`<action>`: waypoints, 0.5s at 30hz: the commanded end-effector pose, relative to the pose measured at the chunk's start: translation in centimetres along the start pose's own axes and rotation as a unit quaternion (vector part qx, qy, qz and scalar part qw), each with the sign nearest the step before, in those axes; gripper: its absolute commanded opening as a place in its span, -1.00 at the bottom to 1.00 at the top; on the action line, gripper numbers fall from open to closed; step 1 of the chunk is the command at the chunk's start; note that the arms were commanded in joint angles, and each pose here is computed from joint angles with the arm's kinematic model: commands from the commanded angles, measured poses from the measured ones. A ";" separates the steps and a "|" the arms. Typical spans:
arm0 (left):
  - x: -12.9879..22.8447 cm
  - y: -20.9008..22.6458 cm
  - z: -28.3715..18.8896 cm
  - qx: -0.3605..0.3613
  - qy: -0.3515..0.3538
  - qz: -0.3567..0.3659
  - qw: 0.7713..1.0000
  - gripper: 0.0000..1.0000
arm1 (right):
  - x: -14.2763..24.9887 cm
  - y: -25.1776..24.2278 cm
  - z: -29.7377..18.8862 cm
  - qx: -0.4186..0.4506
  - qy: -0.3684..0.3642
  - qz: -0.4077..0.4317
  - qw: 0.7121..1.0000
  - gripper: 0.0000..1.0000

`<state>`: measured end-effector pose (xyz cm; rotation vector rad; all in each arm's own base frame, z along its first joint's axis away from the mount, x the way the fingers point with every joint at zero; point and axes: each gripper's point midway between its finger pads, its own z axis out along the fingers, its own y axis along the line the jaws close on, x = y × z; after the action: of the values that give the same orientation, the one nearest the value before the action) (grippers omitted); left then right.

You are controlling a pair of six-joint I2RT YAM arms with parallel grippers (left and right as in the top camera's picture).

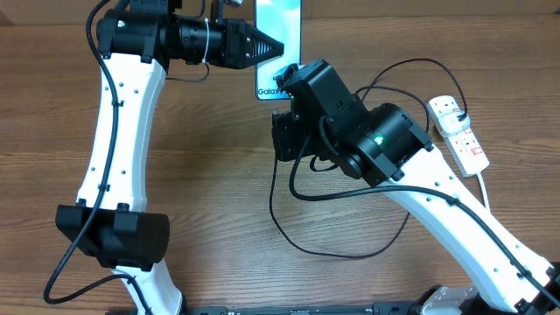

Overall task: Plug charger to phone and switch on socket
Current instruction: 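Push the USB-C connector up into the phone's bottom port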

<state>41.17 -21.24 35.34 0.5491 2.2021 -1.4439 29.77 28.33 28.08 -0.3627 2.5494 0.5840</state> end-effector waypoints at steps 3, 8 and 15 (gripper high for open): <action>0.1 -0.9 -0.1 0.023 0.003 0.020 1.000 -0.92 | -1.5 -0.1 -1.8 0.008 -0.040 -0.008 0.999 -0.93; 0.1 -1.1 -0.1 0.028 0.003 0.020 0.999 -0.91 | -1.8 -0.1 -1.8 0.007 -0.046 -0.005 0.999 -0.93; 0.2 -1.8 -0.1 0.049 0.004 0.020 0.999 -0.92 | -2.2 0.1 -1.9 0.003 -0.054 -0.005 0.999 -0.93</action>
<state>40.64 -21.40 35.57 0.5717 2.1878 -1.4787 30.73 28.22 28.55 -0.3436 2.5070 0.5571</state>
